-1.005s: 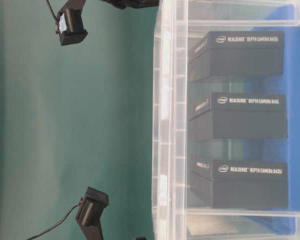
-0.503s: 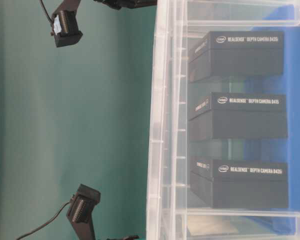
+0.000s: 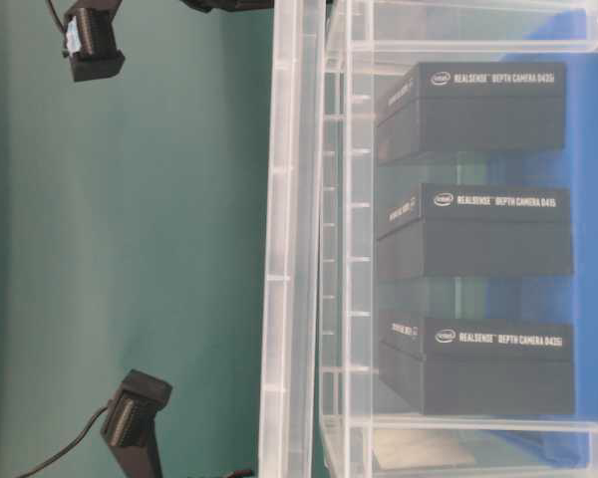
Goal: Clamp the lid of the box with both arms, then lift and open it.
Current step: 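Lift the clamped lid with both grippers and pull it toward the front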
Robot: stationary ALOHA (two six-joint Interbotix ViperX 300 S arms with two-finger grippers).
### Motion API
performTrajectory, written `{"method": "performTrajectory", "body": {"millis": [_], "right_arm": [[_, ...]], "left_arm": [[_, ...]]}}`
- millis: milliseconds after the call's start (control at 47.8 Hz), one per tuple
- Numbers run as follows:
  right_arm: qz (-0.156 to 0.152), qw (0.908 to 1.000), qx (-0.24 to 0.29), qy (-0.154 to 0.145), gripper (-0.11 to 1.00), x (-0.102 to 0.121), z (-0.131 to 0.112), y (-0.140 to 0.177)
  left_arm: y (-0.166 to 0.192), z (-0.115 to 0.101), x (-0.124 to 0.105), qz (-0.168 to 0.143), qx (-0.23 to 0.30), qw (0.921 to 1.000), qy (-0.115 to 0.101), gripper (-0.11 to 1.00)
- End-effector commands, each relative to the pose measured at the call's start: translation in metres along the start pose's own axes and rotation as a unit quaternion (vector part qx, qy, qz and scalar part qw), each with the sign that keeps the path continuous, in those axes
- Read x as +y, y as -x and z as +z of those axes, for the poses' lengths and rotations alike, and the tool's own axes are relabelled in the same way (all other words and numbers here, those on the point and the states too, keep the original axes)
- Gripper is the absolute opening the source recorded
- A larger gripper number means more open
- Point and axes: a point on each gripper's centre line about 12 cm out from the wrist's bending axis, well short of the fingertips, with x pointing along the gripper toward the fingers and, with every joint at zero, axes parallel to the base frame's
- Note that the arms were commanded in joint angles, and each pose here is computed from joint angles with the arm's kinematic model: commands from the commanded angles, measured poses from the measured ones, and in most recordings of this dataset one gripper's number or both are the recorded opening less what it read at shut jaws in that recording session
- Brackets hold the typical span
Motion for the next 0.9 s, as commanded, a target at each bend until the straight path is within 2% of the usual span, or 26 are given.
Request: {"method": "performTrajectory", "body": {"millis": [0, 209, 440, 565, 754, 880], "right_arm": [[0.01, 0.9977, -0.066, 0.014, -0.01, 0.013, 0.034, 0.028], [0.012, 0.9977, -0.064, 0.015, -0.01, 0.014, 0.036, 0.03], [0.017, 0.9978, -0.061, 0.02, -0.01, 0.019, 0.036, 0.031], [0.025, 0.9979, -0.054, 0.027, -0.01, 0.027, 0.035, 0.032], [0.037, 0.9977, -0.054, 0.016, -0.01, 0.038, 0.035, 0.039], [0.047, 0.9974, -0.053, 0.015, -0.01, 0.049, 0.034, 0.043]], "left_arm": [[0.027, 0.024, 0.0, 0.011, -0.053, 0.9985, 0.002, 0.01], [0.027, 0.023, -0.001, 0.01, -0.05, 0.9987, 0.009, 0.01], [0.028, 0.025, -0.005, 0.007, -0.051, 0.9986, 0.004, 0.01], [0.027, 0.026, -0.011, 0.002, -0.049, 0.9988, 0.009, 0.01], [0.027, 0.023, -0.025, -0.009, -0.032, 0.9992, 0.021, 0.01], [0.028, 0.024, -0.039, -0.017, -0.03, 0.9992, 0.019, 0.01]]}}
